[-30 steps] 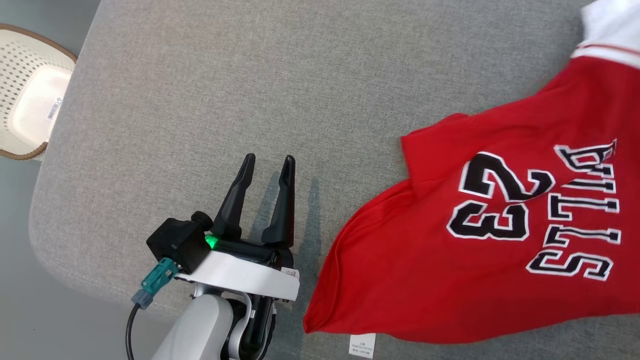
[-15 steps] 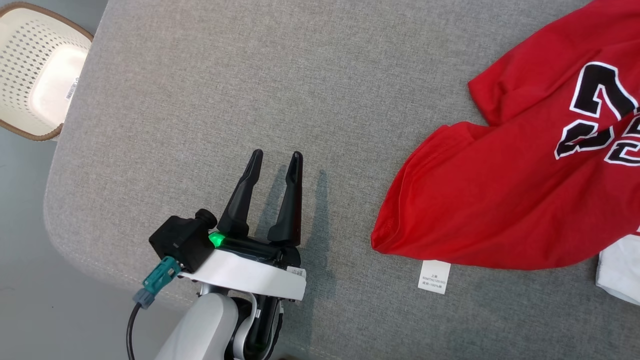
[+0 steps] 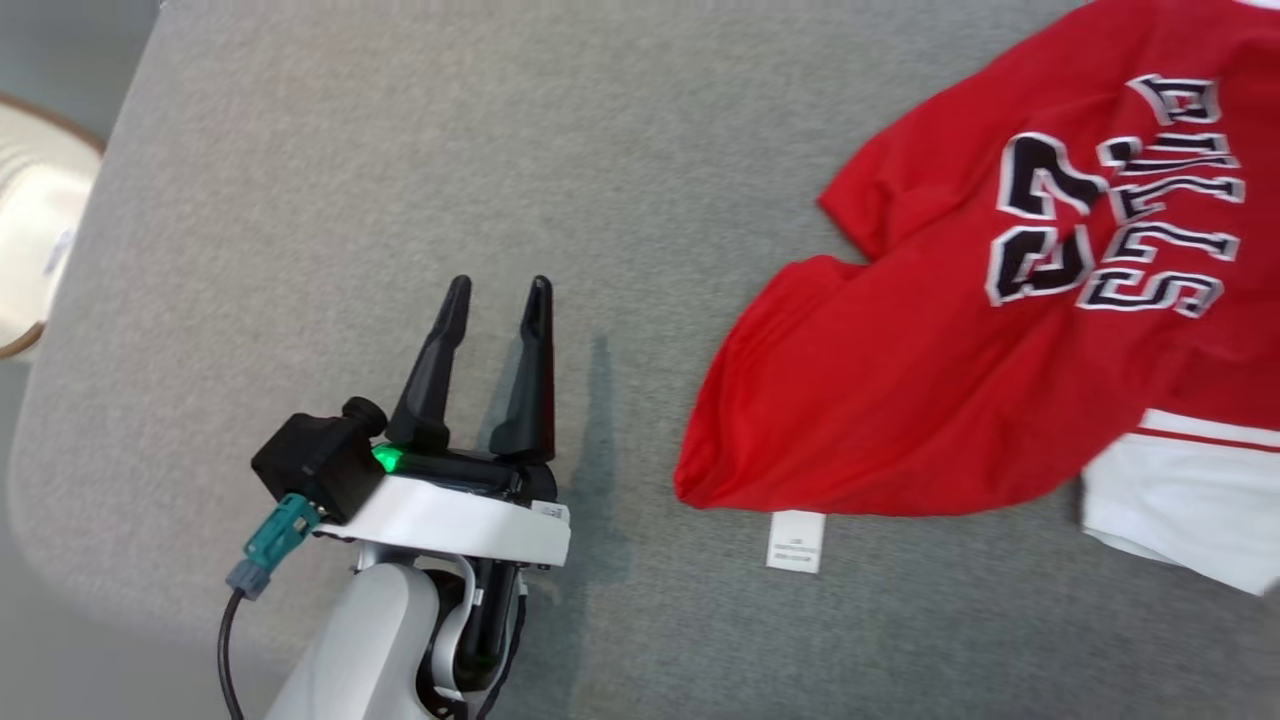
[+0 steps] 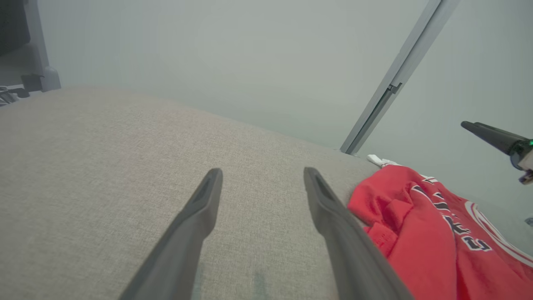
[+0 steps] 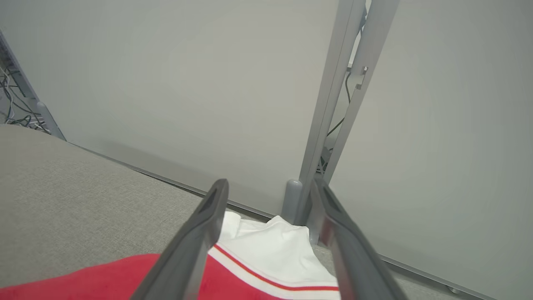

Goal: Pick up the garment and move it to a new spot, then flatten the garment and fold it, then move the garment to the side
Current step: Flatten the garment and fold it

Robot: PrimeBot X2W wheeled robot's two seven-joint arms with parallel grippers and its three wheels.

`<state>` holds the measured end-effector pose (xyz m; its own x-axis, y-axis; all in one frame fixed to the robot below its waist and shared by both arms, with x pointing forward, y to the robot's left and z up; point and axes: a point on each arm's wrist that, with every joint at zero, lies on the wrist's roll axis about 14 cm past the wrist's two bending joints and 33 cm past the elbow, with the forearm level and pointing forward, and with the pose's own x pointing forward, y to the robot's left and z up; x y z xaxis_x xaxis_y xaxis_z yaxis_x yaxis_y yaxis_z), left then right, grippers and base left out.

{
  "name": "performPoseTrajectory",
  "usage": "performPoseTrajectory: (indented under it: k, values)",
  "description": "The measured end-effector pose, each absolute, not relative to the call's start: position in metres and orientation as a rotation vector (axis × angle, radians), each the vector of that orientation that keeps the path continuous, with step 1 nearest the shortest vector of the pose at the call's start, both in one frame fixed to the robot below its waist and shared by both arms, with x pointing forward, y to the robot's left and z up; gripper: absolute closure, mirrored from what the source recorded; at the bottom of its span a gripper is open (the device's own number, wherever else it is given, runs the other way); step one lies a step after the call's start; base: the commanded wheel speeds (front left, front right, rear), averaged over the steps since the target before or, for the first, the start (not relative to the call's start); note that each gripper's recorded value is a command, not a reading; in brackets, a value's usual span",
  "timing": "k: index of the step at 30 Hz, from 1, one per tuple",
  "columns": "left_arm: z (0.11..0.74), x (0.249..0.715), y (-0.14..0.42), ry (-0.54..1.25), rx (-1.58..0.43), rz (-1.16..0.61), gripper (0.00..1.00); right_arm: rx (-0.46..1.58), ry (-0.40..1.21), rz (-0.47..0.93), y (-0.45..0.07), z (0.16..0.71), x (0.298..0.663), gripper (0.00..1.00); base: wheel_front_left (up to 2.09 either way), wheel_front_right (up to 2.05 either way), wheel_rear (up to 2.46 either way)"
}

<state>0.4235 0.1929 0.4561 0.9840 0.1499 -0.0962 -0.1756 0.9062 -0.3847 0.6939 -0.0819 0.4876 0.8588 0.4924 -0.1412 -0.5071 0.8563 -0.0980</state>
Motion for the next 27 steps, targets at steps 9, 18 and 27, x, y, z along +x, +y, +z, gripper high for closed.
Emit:
performPoseTrajectory:
  k: [9, 18, 27]
  values:
    - [0.477, 0.435, 0.172, 0.001, -0.414, 0.079, 0.00, -0.019, 0.021, 0.497, -0.115, 0.543, 0.638, 0.00, 0.00, 0.00, 0.00]
    - [0.498, 0.432, 0.146, -0.044, -0.435, -0.008, 0.00, 0.108, -0.037, 0.355, -0.178, 0.558, 0.556, 0.00, 0.00, 0.00, 0.00]
    - [0.508, 0.417, 0.130, -0.058, -0.436, -0.063, 0.00, 0.247, -0.051, 0.220, -0.201, 0.533, 0.472, 0.00, 0.00, 0.00, 0.00]
